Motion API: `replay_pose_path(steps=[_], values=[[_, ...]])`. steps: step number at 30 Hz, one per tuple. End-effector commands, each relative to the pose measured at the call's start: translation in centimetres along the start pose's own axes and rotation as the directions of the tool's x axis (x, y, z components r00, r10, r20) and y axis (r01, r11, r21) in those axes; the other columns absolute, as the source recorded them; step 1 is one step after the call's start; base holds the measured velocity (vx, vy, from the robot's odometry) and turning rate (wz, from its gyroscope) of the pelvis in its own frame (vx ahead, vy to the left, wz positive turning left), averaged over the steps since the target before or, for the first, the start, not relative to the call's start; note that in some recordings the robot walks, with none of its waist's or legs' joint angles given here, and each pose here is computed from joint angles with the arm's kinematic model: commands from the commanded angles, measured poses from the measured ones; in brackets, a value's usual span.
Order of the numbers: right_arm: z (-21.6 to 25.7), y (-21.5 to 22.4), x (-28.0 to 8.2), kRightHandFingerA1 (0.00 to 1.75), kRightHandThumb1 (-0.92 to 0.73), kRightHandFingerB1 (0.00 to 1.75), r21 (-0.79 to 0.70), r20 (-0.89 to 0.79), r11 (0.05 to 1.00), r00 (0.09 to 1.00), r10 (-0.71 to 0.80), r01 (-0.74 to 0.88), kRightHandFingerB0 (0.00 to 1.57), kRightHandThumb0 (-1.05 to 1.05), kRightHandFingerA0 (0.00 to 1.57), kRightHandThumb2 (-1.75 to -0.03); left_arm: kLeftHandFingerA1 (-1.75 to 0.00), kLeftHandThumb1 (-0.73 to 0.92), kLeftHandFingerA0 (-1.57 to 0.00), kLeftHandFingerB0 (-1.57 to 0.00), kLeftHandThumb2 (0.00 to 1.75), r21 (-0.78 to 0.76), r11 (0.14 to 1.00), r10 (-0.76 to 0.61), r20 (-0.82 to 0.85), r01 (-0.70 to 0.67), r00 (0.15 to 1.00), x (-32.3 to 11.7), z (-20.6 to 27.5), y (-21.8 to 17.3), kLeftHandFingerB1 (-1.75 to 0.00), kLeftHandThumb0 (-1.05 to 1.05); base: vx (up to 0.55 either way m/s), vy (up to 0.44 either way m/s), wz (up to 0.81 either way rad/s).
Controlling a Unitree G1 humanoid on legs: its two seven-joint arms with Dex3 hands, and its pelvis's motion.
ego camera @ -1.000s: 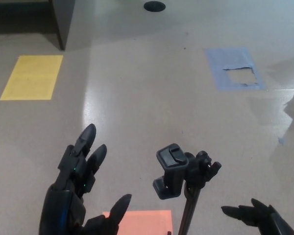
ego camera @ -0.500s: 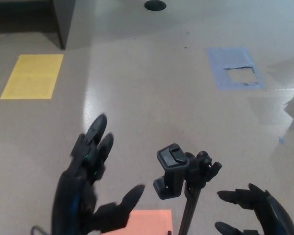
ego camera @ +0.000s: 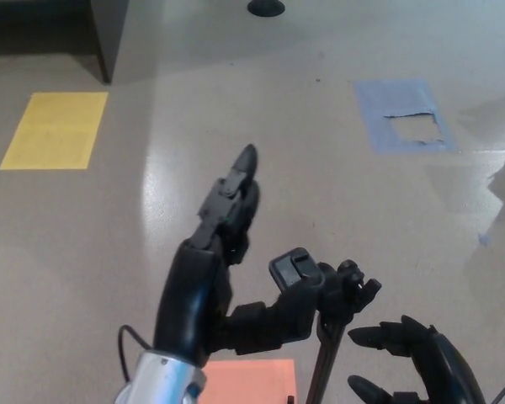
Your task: A phone stand is kept on the floor and the robot uses both its hands to grab it and uses its left hand to extend the phone stand by pulling it upwards
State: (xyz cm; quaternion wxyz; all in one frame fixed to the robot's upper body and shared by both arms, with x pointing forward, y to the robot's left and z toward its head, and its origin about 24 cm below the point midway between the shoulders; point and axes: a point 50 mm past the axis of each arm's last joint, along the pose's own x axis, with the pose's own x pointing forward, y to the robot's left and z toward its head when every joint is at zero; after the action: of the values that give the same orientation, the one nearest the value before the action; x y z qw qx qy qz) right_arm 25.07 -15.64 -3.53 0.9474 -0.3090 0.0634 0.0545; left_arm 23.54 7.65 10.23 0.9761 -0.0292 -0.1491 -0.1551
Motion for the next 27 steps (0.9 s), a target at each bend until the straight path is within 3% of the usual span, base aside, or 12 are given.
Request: replay_pose_path(steps=[1,2,5,6,17,18,19,23,24,25,26,27], values=[[-0.1,0.2,0.3,0.19,-0.54,0.00,-0.047,-0.011,0.999,1.000,-0.013,0.012,0.00,-1.05,0.00,-0.66,0.00,0.51,0.00,0.00,0.92,-0.093,0.987,-0.146,-0.126,0.134,0.981,0.1,-0.3,-1.7,-0.02,-0.99,0.00,0.000,0.00],[-0.1,0.4,0.3,0.35,-0.44,0.25,-0.034,-0.008,0.999,1.000,-0.009,0.009,0.00,-1.05,0.00,-0.96,0.00,0.62,0.00,0.00,0.60,-0.134,0.977,-0.186,-0.135,0.168,0.973,0.0,-0.4,-2.1,0.00,-1.05,0.00,0.000,0.00],[0.0,0.5,0.4,0.38,-0.45,0.33,-0.041,-0.007,0.999,1.000,0.011,-0.011,0.00,-1.05,0.00,-0.96,0.00,0.61,0.00,0.00,0.60,-0.184,0.961,-0.239,-0.162,0.209,0.957,-0.7,-0.3,-2.8,0.00,-1.02,0.00,0.000,0.00],[0.0,0.5,0.4,0.15,-0.53,0.00,-0.043,-0.008,0.999,1.000,0.014,-0.014,0.00,-1.05,0.00,-0.64,0.00,0.60,0.00,0.00,0.61,-0.204,0.954,-0.254,-0.171,0.218,0.952,-0.9,-0.2,-3.0,0.00,-0.94,0.00,0.000,0.00],[0.6,0.7,0.4,0.04,-0.58,0.00,-0.096,0.053,0.995,0.998,0.015,-0.010,0.00,-1.05,0.00,-0.61,0.00,0.43,0.00,0.00,0.86,-0.341,0.909,-0.344,-0.291,0.239,0.893,-2.1,-1.3,-4.0,-0.07,-0.87,0.00,0.000,0.00],[0.8,0.6,0.6,0.50,-0.53,0.45,-0.125,0.078,0.992,0.996,0.034,-0.024,0.00,-0.96,0.00,-1.02,0.00,0.44,0.00,0.00,0.86,-0.351,0.918,-0.304,-0.320,0.186,0.897,-2.2,-1.7,-4.0,-0.11,-0.80,0.00,0.000,0.00],[1.0,0.5,0.7,0.00,-0.73,0.00,-0.153,0.100,0.988,0.994,0.047,-0.031,0.00,-1.05,0.00,-0.63,-0.33,0.42,-0.06,-0.08,0.81,-0.336,0.931,-0.265,-0.343,0.146,0.901,-2.2,-2.0,-4.1,-0.27,-0.73,0.00,0.000,0.00],[1.8,0.3,1.0,0.00,-0.80,0.00,-0.228,0.154,0.974,0.987,0.048,-0.012,0.00,-1.05,0.00,-0.59,-0.34,0.50,-0.19,-0.25,0.57,-0.260,0.962,-0.184,-0.393,0.083,0.901,-1.9,-2.8,-3.8,-0.29,-0.68,0.00,0.000,0.00],[2.0,0.2,1.0,0.14,-0.87,0.00,-0.243,0.177,0.970,0.983,0.038,0.006,0.00,-1.04,0.00,-0.56,-0.44,0.48,-0.44,-0.51,0.55,-0.282,0.959,-0.155,-0.407,0.038,0.900,-1.7,-3.3,-3.6,-0.39,-0.54,0.00,0.000,0.00],[2.1,0.2,0.8,0.55,-0.60,0.49,-0.152,0.207,0.988,0.978,-0.002,0.034,0.00,-1.04,0.00,-1.02,-0.64,0.49,-0.62,-0.70,0.55,-0.291,0.957,-0.126,-0.415,0.000,0.901,-1.6,-3.6,-3.5,-0.60,-0.45,0.00,0.000,0.00],[2.1,0.2,0.7,0.55,-0.60,0.49,-0.110,0.215,0.993,0.976,-0.020,0.044,0.00,-1.04,0.00,-1.02,-0.64,0.49,-0.62,-0.70,0.55,-0.291,0.957,-0.118,-0.416,-0.009,0.901,-1.6,-3.7,-3.5,-0.60,-0.45,0.00,0.000,0.00],[1.9,0.3,0.7,0.36,-0.61,0.45,0.016,0.197,0.999,0.979,-0.051,0.049,0.00,-0.98,0.00,-0.60,-1.00,0.45,-0.80,-0.80,0.84,-0.254,0.967,-0.093,-0.426,-0.020,0.900,-1.4,-3.8,-3.3,-1.17,-0.44,0.00,0.000,0.00]])
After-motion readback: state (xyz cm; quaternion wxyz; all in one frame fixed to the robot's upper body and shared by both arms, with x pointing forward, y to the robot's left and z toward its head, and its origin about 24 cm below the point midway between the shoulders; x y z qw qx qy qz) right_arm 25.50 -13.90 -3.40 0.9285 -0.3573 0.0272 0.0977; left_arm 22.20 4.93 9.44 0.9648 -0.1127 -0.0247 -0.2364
